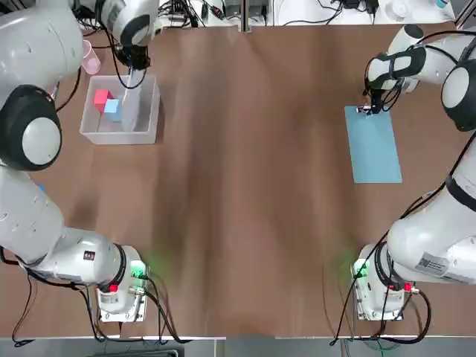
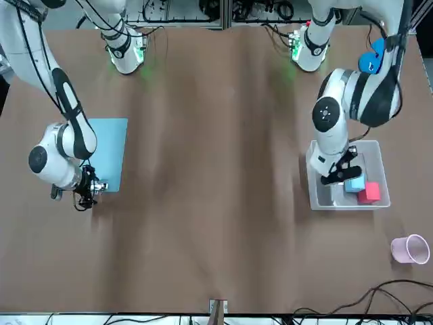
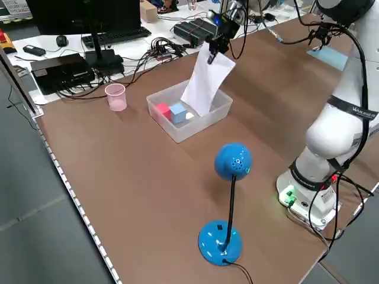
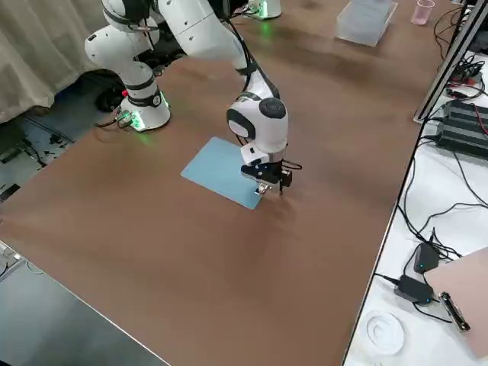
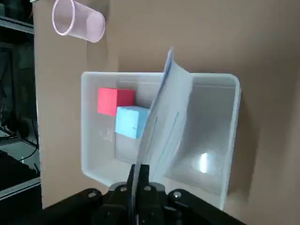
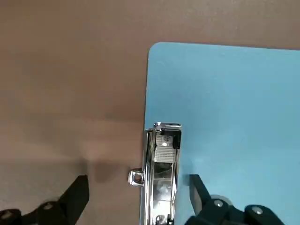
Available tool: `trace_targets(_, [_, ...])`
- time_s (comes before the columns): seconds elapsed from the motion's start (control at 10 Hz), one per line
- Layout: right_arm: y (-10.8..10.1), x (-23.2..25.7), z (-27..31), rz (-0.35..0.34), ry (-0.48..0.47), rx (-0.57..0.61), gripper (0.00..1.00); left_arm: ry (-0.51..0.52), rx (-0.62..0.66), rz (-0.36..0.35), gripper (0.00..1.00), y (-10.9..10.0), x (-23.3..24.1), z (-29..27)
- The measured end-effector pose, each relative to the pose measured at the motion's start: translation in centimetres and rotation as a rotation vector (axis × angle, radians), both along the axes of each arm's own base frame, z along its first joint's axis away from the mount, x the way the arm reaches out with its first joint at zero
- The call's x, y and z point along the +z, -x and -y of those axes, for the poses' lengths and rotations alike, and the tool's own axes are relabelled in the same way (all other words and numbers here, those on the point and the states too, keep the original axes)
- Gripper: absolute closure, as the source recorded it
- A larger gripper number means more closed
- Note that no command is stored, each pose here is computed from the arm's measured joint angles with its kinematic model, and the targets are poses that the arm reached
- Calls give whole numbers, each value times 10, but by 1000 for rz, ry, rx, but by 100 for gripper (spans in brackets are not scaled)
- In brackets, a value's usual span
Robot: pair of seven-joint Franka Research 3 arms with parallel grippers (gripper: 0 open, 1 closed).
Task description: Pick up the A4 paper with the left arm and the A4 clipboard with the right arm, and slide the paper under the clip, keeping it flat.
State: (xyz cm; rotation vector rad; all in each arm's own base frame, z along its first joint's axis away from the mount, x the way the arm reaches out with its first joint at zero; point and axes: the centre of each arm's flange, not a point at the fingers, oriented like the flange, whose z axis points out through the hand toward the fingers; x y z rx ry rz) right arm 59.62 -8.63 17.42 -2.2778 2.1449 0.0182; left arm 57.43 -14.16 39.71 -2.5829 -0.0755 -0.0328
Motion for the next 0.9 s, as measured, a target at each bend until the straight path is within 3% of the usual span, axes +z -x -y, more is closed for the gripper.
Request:
trace_targets(0.5, [0,-2,0,-2,0,-1,12,181,181,24,99,-22,78,-12])
trace_targets(0.9, [0,-2,0,-3,-1,0,19,349,376,105,99,-32,117,-11])
